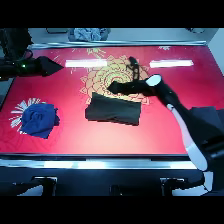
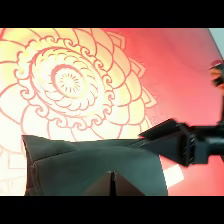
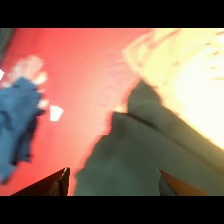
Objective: Fold the shirts.
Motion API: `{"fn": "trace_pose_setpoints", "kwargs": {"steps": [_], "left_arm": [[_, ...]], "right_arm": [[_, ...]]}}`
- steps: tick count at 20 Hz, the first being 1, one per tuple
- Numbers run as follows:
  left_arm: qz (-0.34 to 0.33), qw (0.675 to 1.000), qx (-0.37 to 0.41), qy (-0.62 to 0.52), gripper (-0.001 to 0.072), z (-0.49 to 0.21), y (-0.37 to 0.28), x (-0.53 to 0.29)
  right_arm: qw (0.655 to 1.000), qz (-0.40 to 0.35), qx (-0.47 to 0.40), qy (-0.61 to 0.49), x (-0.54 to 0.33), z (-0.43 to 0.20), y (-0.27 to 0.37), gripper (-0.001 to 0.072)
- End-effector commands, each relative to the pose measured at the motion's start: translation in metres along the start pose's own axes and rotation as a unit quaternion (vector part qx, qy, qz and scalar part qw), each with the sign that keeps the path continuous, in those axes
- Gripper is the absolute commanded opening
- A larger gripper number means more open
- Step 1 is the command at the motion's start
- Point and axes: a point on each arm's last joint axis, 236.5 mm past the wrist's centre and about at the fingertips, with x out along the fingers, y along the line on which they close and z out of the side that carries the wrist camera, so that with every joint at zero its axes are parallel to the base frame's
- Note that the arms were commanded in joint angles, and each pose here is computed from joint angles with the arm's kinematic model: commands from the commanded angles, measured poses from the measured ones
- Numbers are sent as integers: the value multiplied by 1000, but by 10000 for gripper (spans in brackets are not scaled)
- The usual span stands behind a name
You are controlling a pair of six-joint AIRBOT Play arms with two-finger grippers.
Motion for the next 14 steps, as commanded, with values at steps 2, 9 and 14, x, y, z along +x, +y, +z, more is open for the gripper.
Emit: {"fn": "trace_pose_setpoints", "kwargs": {"steps": [2,9,14], "left_arm": [[6,1000,-7,18,33,-14,10,5],[7,999,-23,38,34,-31,18,15],[7,999,-24,37,34,-31,18,15]], "right_arm": [[960,-188,21,207,-114,-88,-138,651],[966,-85,169,175,-41,-153,-145,671],[981,21,160,103,-10,-117,-110,256]]}}
